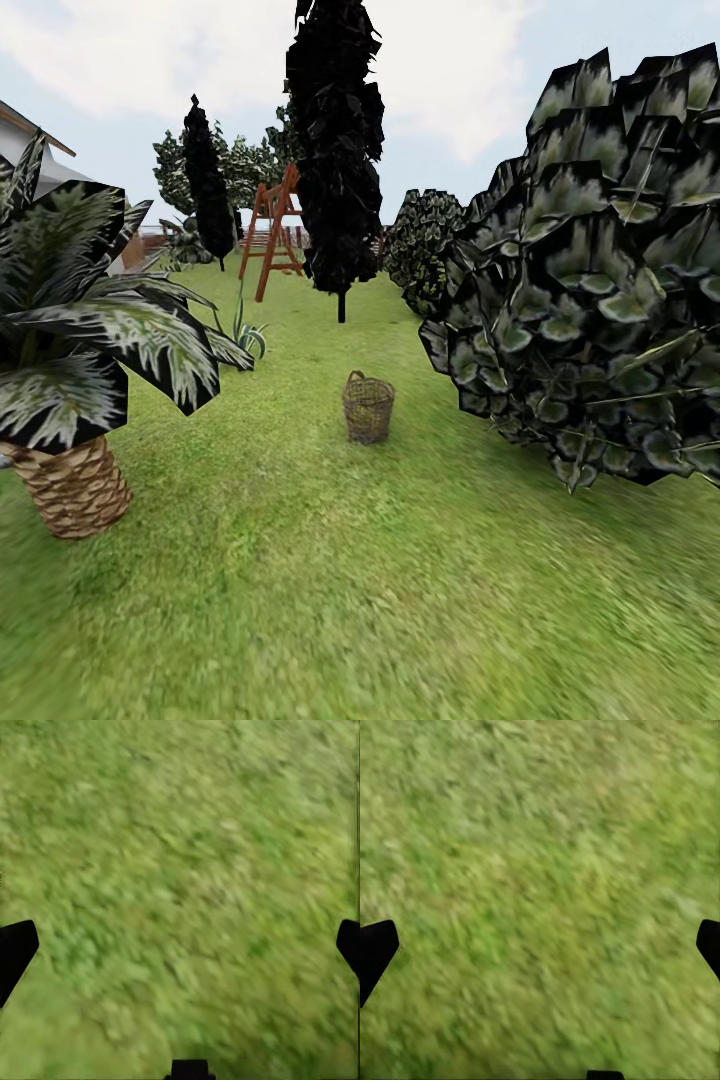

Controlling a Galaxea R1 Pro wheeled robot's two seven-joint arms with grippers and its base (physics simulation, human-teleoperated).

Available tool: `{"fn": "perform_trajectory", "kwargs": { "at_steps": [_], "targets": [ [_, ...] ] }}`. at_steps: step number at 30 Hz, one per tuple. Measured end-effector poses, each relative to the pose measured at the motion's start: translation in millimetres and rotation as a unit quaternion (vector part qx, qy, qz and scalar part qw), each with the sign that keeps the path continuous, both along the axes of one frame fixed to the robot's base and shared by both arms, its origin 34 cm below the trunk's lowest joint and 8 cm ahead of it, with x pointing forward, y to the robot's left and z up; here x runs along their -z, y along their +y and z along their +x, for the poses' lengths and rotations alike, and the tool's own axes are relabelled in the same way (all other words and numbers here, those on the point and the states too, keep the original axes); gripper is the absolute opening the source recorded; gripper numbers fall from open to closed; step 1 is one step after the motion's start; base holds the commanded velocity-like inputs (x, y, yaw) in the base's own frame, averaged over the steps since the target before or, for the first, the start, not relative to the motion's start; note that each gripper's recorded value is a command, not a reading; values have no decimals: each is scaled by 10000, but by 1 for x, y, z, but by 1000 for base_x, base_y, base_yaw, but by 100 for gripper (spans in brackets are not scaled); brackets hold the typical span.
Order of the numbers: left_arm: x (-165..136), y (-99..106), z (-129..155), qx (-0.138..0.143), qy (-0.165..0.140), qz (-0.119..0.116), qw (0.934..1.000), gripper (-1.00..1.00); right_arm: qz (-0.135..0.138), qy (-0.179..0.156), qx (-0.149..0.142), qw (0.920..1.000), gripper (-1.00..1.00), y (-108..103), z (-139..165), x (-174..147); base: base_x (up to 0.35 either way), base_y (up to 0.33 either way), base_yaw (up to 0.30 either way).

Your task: Take the three Easter eggs out of the wicker basket on the lawn in the garden, then place them on the lawn next to a single tree (choose any tree) so that all three eggs are next to the same tree and none are left in the basket.

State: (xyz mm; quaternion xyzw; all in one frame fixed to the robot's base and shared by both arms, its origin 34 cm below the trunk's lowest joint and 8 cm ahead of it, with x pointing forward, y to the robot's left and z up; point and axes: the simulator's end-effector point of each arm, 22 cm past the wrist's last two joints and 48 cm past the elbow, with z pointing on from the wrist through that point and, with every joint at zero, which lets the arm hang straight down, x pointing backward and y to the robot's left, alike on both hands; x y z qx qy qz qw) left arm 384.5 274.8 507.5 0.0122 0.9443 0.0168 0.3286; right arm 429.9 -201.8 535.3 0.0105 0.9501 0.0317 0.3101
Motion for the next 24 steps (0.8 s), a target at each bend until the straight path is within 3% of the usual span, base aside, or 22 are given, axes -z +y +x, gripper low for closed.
{"fn": "perform_trajectory", "kwargs": {
  "at_steps": [4, 7, 24],
  "targets": [
    [-52, -6, 72, -9, -394, -42, 9992, 100, 48, -42, -5, 10000, 100, 6, 8, -7, 0, 0, 0],
    [-76, -6, 94, -12, -476, -49, 9989, 100, 81, -31, -5, 10000, 100, 11, 10, -8, 0, 0, 0],
    [-90, -5, 104, -92, -395, -70, 9992, 100, 96, 65, -39, 9999, 100, 14, 7, -9, 0, 0, 0]
  ]
}}
